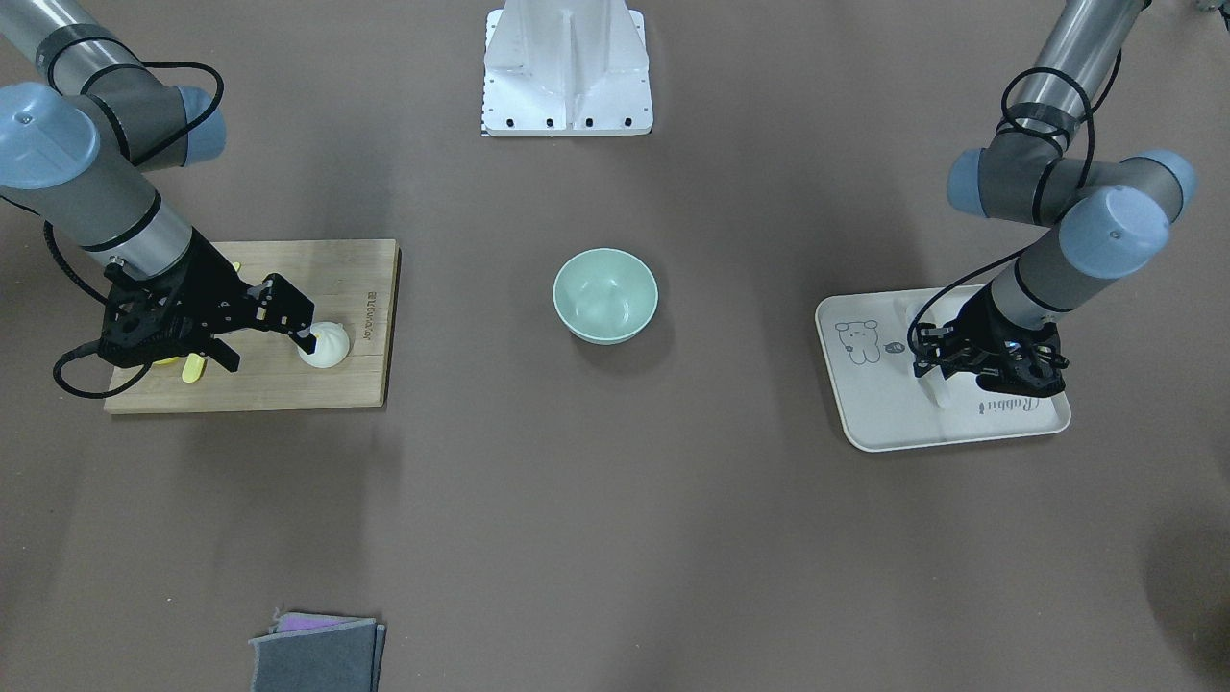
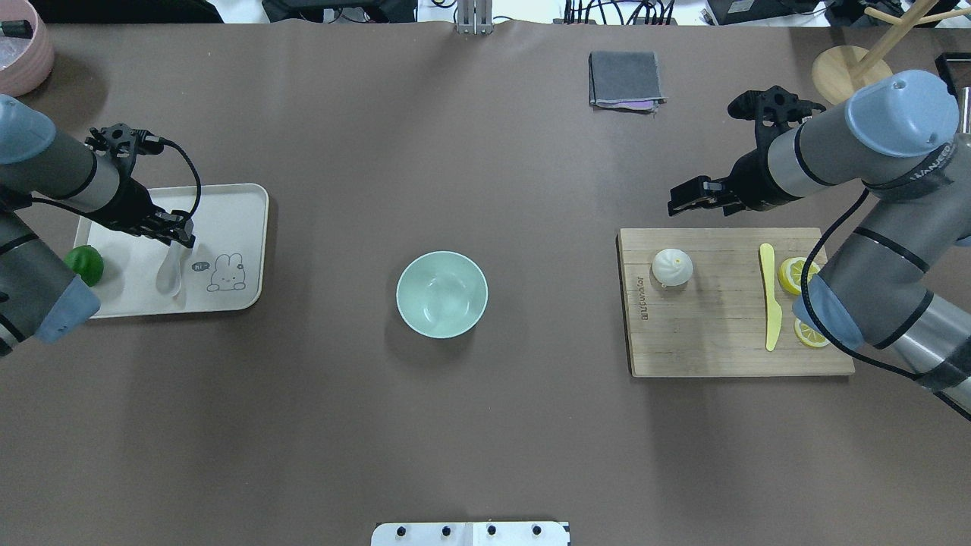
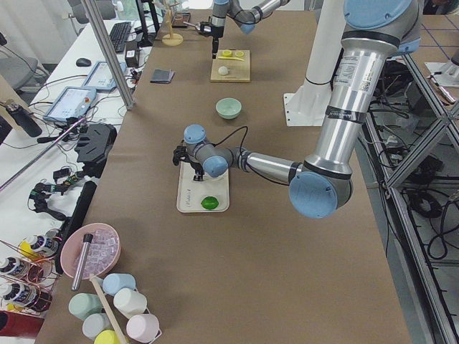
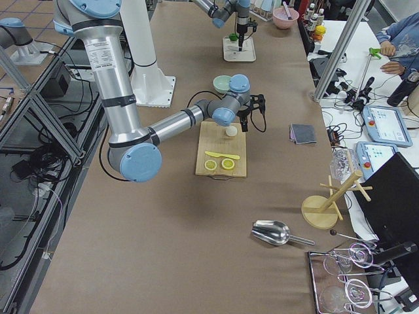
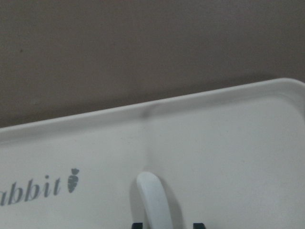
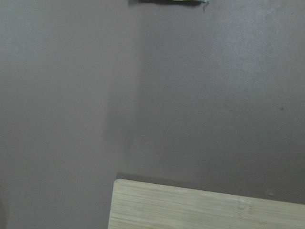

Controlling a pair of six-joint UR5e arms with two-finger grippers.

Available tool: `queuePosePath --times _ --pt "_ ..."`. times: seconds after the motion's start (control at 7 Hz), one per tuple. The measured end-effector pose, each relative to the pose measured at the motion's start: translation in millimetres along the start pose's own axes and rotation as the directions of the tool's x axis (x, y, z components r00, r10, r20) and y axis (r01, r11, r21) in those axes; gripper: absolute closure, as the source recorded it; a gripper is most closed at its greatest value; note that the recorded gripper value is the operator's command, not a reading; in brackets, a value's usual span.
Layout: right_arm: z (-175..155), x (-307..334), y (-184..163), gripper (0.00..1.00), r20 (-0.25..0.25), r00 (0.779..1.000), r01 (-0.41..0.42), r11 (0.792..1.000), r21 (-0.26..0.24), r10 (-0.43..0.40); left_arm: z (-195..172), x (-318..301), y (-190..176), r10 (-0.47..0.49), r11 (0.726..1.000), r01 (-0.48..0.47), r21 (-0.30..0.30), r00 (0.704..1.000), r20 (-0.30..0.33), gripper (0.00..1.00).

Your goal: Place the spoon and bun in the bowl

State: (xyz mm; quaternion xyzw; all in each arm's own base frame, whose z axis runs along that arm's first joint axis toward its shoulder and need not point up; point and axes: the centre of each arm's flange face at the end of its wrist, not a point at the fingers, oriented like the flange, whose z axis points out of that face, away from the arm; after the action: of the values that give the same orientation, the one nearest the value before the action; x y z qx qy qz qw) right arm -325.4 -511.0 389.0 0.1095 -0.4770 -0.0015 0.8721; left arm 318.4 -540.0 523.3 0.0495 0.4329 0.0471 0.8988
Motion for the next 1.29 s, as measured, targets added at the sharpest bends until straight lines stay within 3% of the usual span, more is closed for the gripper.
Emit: queuePosePath --times 0.29,0.86,1.0,1.29 --pt "6 -11 2 0.11 0.001 1.000 -0.013 1.000 -0.015 0.013 -10 22 -6 0.013 1.000 -0.013 -0.004 0.999 -0.032 1.00" --pt "34 -11 25 0.20 -0.028 1.000 -0.014 0.998 -0.062 0.012 -65 188 -56 -0.043 0.999 0.041 -0.015 0.986 -0.162 1.00" --pt "45 -11 33 0.33 -0.045 0.999 -0.007 0.998 -0.067 0.004 -66 235 -56 -0.069 0.998 0.065 -0.026 0.979 -0.190 1.00" --pt "59 -13 44 0.74 -0.060 0.998 0.002 0.997 -0.081 -0.007 -69 311 -49 -0.110 0.994 0.108 -0.022 0.968 -0.225 1.00"
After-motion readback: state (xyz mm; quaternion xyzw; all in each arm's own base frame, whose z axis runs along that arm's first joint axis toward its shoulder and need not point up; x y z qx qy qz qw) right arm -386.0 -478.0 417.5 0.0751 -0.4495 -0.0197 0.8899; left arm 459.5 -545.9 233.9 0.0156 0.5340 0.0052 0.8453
